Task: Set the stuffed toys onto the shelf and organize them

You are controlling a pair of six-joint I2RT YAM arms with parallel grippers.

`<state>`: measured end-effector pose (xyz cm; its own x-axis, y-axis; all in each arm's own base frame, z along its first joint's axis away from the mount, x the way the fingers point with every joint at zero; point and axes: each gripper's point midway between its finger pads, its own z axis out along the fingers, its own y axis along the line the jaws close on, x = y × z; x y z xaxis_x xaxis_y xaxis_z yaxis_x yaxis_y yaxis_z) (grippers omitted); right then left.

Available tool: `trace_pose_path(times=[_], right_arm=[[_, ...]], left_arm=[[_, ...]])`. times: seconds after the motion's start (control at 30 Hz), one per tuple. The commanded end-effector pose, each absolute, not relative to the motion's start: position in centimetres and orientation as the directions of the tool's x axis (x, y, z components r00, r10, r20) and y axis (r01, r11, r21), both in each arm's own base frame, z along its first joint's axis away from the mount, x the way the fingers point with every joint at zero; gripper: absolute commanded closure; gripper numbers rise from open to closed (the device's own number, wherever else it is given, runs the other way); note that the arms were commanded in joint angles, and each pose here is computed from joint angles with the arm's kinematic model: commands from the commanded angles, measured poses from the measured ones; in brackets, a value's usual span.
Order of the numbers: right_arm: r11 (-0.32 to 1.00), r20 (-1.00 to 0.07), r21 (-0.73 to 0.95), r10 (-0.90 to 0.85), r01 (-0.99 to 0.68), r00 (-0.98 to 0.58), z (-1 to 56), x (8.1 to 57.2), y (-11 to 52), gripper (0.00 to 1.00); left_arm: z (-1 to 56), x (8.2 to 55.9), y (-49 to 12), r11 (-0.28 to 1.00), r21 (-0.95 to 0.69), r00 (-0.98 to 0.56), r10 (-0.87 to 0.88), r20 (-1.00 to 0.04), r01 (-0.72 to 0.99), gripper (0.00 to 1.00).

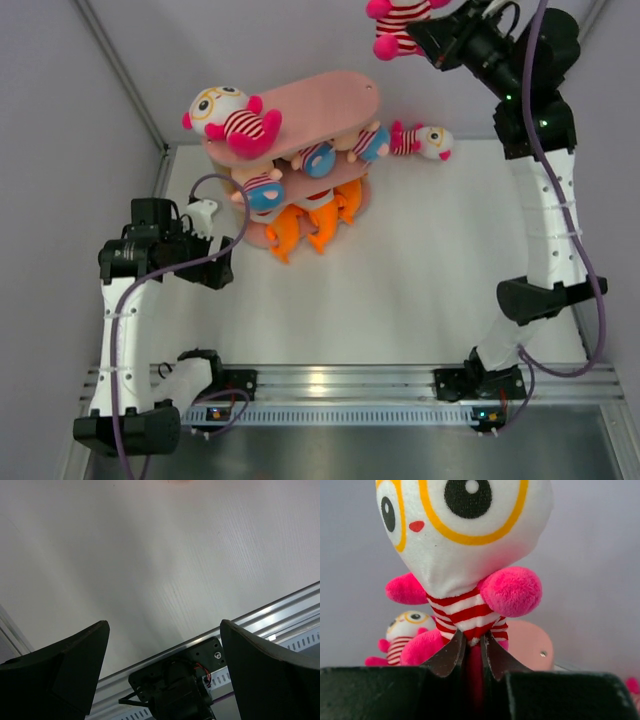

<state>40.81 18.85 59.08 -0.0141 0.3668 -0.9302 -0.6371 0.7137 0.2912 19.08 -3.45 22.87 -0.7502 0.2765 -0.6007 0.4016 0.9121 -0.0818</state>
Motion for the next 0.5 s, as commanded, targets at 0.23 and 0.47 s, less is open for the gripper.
trace_pose_path(times=[0.23, 0.47], right_arm=[[0.603, -0.897, 0.383, 0.423, -0.7, -0.126, 56.0, 43.7, 29.2, 1.0], [0.625, -0.892, 0.395, 0.437, -0.673, -0.118, 57.5, 40.7, 28.1, 1.0]], left_arm=[[26.1, 19.7, -3.5, 0.904, -0.011, -0.656, 0.301, -0.692, 0.426, 0.02], [35.9, 18.2, -4.8, 0.856, 0.144, -0.364, 0.357, -0.86, 0.497, 0.04]])
